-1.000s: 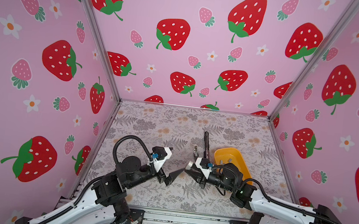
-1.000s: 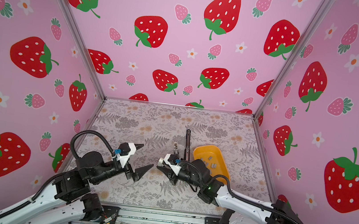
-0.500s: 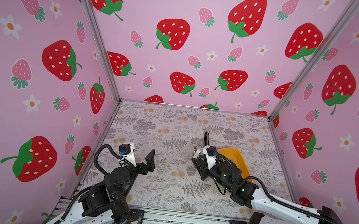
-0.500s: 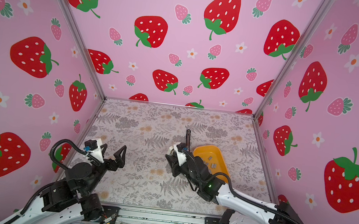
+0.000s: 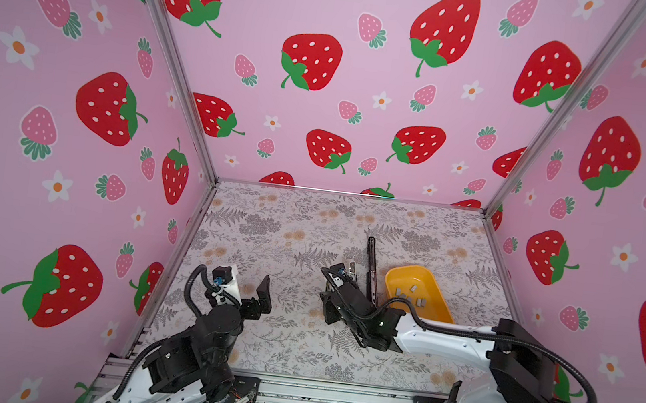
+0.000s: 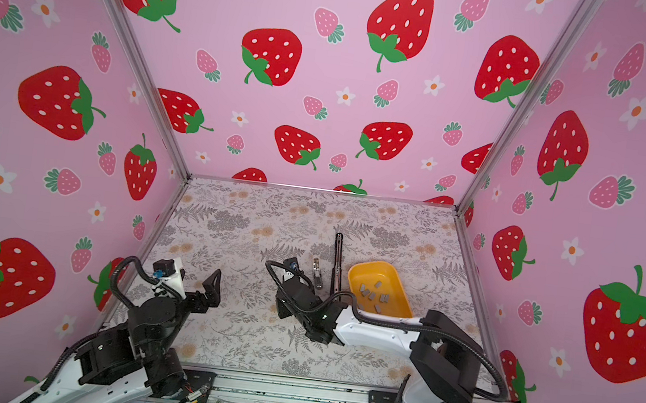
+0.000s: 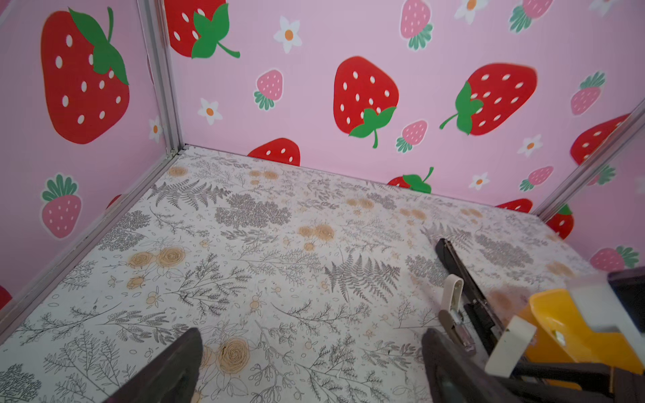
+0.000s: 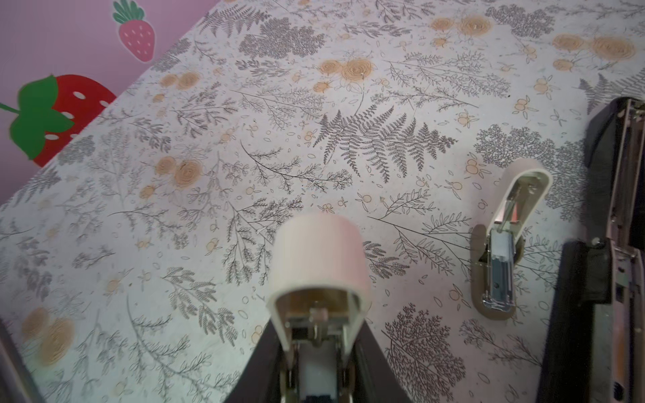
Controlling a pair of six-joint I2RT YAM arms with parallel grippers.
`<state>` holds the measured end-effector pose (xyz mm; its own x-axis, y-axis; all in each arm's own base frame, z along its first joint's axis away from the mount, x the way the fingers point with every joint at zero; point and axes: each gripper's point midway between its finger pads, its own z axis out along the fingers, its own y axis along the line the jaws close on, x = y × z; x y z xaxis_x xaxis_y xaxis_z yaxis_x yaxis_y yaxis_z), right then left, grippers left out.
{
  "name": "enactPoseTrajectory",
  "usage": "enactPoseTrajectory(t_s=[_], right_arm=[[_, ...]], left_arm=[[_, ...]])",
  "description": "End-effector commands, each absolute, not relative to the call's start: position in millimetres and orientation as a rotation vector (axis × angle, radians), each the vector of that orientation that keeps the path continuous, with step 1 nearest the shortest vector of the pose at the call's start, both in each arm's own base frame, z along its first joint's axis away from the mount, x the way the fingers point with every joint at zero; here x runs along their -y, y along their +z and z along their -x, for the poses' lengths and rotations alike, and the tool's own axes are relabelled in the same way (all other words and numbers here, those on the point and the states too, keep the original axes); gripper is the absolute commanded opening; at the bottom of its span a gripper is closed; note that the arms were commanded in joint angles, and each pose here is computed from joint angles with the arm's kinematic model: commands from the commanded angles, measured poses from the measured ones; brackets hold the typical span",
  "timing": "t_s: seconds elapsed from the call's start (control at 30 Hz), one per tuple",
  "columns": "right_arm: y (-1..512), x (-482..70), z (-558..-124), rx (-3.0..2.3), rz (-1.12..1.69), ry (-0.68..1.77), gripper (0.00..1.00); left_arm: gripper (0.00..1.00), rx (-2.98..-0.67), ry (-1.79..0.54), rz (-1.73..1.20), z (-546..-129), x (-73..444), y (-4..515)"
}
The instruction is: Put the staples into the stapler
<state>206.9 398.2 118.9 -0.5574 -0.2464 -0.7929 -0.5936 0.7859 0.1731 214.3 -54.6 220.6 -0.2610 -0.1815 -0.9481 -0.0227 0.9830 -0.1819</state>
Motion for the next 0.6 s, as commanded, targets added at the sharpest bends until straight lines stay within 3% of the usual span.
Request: enactPoseTrajectory(t_s=[0.0,0.27,0.4,0.57], right_arm=[[96,-410,-222,-2.239,0.584,0.543,0.0],[56,-395,-264,-2.301,0.467,0.394,0.0],[46,-388,-276,-2.317,0.45,0.36,0.09],[37,-385,-288,-2.333,0.431,0.302,0.13]], left_arm=[[0.99,-1.851,-0.258,0.216,-223,59,226],[0.99,-1.949,-0.462,0.373,-251,53,199],[0.99,-1.933,-0.46,0.408,-256,46,199],[0.99,-1.923,-0.465,0.399,-257,46,203]])
